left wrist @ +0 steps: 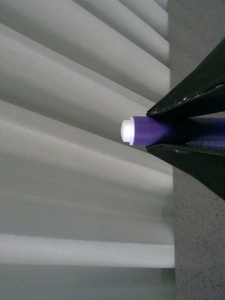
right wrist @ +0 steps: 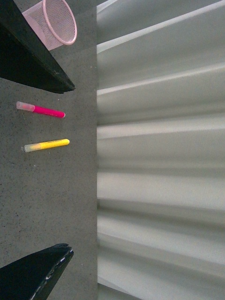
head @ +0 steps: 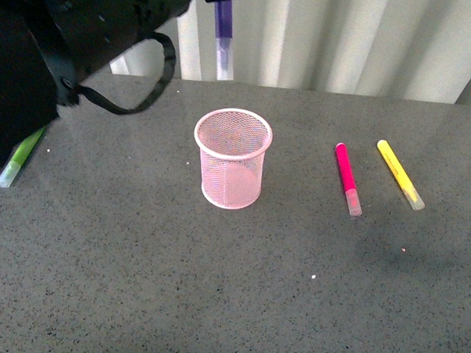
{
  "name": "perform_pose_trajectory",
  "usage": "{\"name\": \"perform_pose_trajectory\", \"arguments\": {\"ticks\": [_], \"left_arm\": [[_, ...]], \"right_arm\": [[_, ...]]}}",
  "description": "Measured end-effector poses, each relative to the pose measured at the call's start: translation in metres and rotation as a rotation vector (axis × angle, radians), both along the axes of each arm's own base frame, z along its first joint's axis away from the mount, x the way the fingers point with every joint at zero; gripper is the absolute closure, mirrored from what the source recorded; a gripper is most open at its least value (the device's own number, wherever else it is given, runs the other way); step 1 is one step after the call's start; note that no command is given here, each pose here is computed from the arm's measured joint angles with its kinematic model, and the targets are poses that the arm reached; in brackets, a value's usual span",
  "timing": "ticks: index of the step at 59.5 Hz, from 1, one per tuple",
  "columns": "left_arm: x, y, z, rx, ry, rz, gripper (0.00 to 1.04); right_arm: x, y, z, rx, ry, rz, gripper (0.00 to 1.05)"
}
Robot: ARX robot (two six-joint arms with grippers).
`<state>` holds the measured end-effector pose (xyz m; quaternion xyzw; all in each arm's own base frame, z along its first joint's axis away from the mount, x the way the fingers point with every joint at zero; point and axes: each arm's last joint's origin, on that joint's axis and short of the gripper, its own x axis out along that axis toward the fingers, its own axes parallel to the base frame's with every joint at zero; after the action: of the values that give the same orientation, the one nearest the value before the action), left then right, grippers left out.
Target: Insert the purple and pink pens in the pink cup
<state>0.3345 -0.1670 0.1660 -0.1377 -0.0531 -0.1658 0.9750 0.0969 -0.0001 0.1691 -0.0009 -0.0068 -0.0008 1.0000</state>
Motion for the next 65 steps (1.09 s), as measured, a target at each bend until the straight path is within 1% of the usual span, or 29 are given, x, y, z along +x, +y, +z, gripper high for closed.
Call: {"name": "perform_pose_trajectory", "arguments": {"ticks": [5,11,27,47,61,65], "left_arm": [[0.0,-0.01,-0.012,0.0,0.009,0.022,0.92],[0.006,-0.019,-0.027,0.015,0.014,0.017,0.92],[0.028,-0.02,-0.05,0.05,0.025,0.043,0.92],[0.03,-0.012,-0.064,0.074,0.049,0.047,0.92],[0.024,-0.011,-0.076,0.089,0.088,0.05,0.92],[0.022,-0.012,-0.078,0.079,0.108,0.031,0.92]], "right_arm": [[0.0,0.0,0.0,0.0,0.0,0.0,0.07],[0.0,0.0,0.0,0.0,0.0,0.0,0.07],[0.0,0.0,0.0,0.0,0.0,0.0,0.07],[0.0,0.0,0.0,0.0,0.0,0.0,0.07],[0.0,0.0,0.0,0.0,0.0,0.0,0.07],[0.0,0.0,0.0,0.0,0.0,0.0,0.07]]}}
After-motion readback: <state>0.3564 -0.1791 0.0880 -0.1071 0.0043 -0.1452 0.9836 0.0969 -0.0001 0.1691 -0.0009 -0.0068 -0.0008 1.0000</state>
